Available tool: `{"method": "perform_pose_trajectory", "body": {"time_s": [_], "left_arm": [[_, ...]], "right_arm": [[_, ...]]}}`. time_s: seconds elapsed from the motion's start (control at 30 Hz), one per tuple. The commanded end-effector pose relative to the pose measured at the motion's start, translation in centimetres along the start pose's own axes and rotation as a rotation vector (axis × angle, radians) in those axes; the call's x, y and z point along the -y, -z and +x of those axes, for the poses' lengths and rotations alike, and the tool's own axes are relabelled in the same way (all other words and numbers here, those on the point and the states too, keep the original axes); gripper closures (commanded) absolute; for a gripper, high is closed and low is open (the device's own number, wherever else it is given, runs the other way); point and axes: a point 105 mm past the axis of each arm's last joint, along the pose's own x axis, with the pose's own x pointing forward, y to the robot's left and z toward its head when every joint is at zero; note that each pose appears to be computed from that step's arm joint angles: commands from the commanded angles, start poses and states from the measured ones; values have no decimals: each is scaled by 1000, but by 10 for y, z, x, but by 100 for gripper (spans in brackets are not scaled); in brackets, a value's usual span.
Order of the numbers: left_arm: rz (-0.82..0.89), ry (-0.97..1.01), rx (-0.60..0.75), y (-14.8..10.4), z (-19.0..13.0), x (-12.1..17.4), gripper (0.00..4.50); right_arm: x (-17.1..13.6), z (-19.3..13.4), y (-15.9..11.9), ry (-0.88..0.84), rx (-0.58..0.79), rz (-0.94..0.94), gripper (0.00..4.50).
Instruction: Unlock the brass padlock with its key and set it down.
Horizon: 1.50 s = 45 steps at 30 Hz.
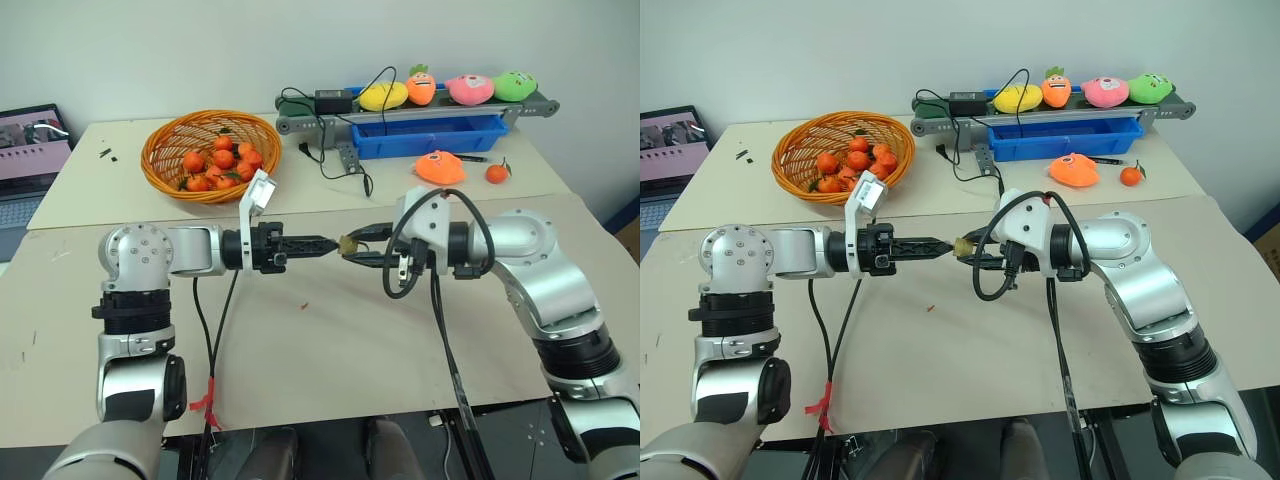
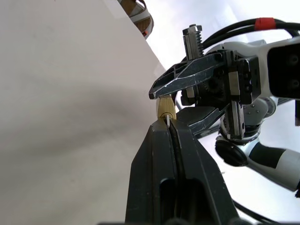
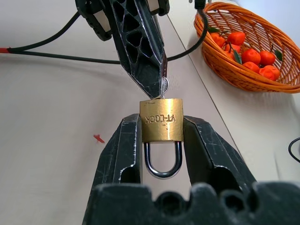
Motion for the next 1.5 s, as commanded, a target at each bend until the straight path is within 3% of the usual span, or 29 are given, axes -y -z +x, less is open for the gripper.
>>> {"method": "perform_pose_trajectory", "body": {"time_s": [0.03,0.3,0.73,0.83,1.0,1.17,1.2,1.23,1.4,1.5], "left_arm": [[160,115,-52,7,4,25,448],[415,174,-115,17,1,34,448],[579,159,-184,23,1,24,448],[519,123,-178,22,1,19,448],[117,-3,-38,0,7,-7,448],[-36,74,22,-13,11,8,448],[-56,76,23,-13,11,9,395],[-68,77,26,-13,11,10,377],[-89,64,56,-20,10,9,202],[-81,41,29,-17,9,8,202]], "right_arm": [[3,-2,-13,18,26,-39,360],[2,-2,-14,14,28,-37,360],[0,-3,-11,8,27,-30,360],[0,-3,-11,7,27,-30,360],[0,-3,-12,8,26,-34,360],[1,-3,-13,11,23,-38,360],[1,-3,-13,11,23,-38,360],[1,-3,-13,11,23,-39,360],[2,-3,-14,12,22,-39,360],[2,-3,-14,12,22,-39,360]]}}
